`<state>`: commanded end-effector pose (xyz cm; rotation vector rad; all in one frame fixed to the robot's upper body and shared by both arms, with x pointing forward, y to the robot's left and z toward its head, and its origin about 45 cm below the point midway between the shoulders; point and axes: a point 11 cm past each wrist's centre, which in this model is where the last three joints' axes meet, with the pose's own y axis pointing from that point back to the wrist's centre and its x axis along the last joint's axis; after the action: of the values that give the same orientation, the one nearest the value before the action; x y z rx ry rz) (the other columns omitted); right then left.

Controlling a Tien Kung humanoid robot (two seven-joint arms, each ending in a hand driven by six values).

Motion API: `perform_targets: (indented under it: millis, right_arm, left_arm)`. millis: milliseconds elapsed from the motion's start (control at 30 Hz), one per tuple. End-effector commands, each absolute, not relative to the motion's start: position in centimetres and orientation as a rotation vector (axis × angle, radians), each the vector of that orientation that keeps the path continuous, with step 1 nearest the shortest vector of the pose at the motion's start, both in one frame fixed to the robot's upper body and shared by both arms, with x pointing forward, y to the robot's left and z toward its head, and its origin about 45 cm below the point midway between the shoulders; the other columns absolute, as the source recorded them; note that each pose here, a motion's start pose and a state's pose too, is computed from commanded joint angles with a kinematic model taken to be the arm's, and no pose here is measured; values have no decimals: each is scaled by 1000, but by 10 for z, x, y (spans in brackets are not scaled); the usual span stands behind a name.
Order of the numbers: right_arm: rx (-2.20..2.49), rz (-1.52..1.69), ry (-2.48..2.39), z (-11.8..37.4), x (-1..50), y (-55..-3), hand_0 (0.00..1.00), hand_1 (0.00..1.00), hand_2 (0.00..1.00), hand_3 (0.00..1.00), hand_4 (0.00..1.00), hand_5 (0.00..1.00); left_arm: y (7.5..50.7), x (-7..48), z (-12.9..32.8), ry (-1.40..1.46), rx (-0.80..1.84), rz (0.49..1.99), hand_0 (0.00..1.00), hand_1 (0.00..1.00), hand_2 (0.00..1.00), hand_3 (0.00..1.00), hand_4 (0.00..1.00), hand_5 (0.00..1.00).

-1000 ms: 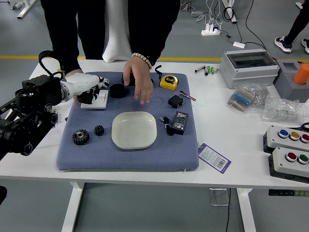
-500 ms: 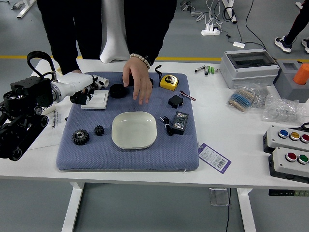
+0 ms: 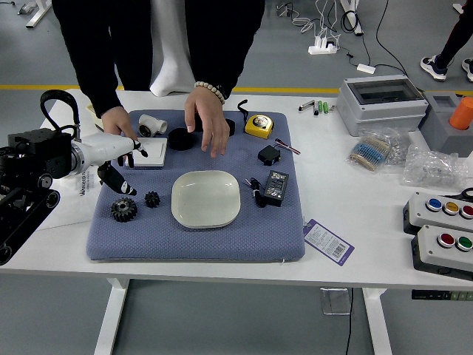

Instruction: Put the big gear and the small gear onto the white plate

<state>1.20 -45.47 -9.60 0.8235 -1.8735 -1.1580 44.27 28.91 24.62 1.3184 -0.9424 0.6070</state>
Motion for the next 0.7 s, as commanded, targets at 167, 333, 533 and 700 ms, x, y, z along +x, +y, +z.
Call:
perform_targets:
  millis: [167, 333, 533, 700]
  right_arm:
    - [823, -1159, -1874, -96, 12, -454, 739, 743, 768, 642, 918, 754]
    - [823, -1159, -1872, -96, 12, -454, 738, 744, 768, 642, 918, 754]
    - [822, -1159, -1873, -96, 11, -455, 739, 744, 768, 640, 917, 754]
    - [821, -1160, -1874, -96, 11, -454, 738, 743, 768, 641, 917, 754]
  left_arm:
    - [289, 434, 238, -917, 1356, 567, 471, 631, 701, 871, 998, 261]
    - [290, 430, 232, -904, 1379, 545, 468, 618, 688, 868, 998, 241]
    - [294, 429, 220, -893, 1401, 534, 453, 572, 601, 825, 998, 244]
    - [293, 428, 210, -889, 1392, 531, 442, 523, 552, 806, 982, 228]
